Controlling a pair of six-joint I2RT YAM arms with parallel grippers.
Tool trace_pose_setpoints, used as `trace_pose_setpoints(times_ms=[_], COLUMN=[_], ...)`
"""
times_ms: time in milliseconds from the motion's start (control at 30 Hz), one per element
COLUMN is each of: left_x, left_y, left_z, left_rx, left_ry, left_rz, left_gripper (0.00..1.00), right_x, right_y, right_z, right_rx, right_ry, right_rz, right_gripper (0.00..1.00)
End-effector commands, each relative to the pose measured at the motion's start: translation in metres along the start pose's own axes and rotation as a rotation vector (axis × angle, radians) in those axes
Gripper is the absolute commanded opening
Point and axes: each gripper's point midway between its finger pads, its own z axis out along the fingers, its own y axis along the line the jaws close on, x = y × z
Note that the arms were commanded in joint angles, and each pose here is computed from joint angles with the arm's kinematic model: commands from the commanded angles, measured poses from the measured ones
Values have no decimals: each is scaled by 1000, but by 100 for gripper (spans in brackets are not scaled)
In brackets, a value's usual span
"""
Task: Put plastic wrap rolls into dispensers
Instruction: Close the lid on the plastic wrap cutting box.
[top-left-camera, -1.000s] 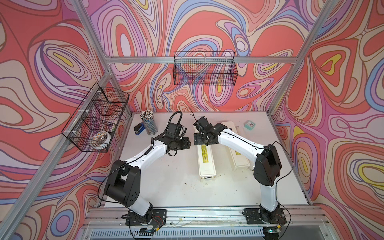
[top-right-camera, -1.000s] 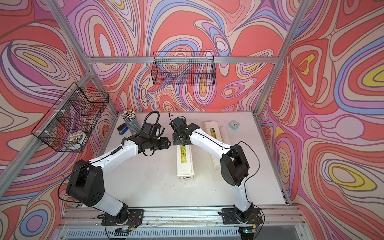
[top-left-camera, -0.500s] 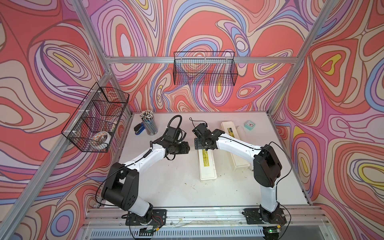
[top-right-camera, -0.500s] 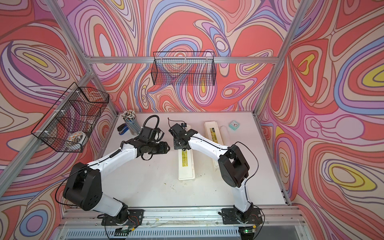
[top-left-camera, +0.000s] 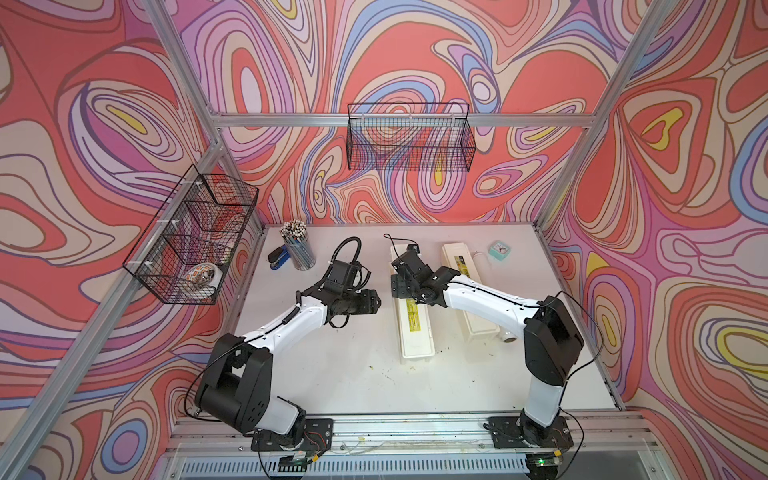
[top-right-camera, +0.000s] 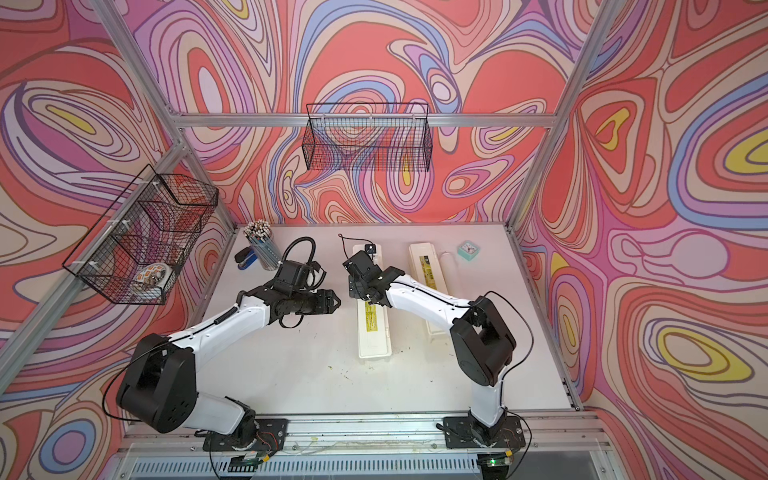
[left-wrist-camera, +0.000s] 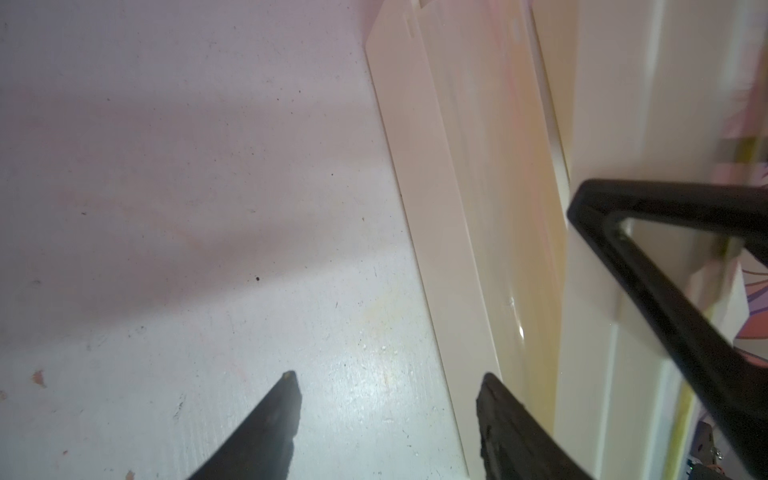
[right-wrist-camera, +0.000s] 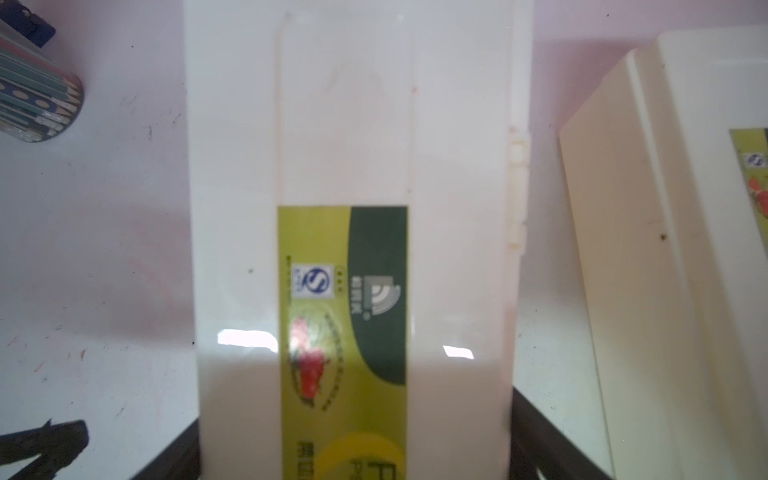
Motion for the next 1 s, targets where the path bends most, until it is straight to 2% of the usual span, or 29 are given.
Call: trace_pose_setpoints(times_ms=[0, 67, 167, 467, 700, 967], left_x=[-5, -2, 7, 31, 39, 55], left_y=[-15, -19, -22, -34, -44, -67], left_z=[-8, -10, -11, -10, -14, -15], left_rx=[80, 113, 144, 213, 268, 350], left_ry=[-51, -61, -63, -36, -54, -20], left_rz=[38, 41, 52, 77, 108, 202], left_gripper=[73, 79, 83, 82, 82, 83], right_x=[-18, -20, -25, -24, -29, -24], right_y=[7, 8, 8, 12, 15, 20], right_z=[-4, -5, -5, 6, 6, 22], right_rx=[-28, -37, -33, -20, -18, -6], right_ry=[-85, -104, -116, -97, -98, -75], right_rz=[19, 29, 36, 52, 49, 36], right_gripper=[68, 68, 68, 69, 70, 71])
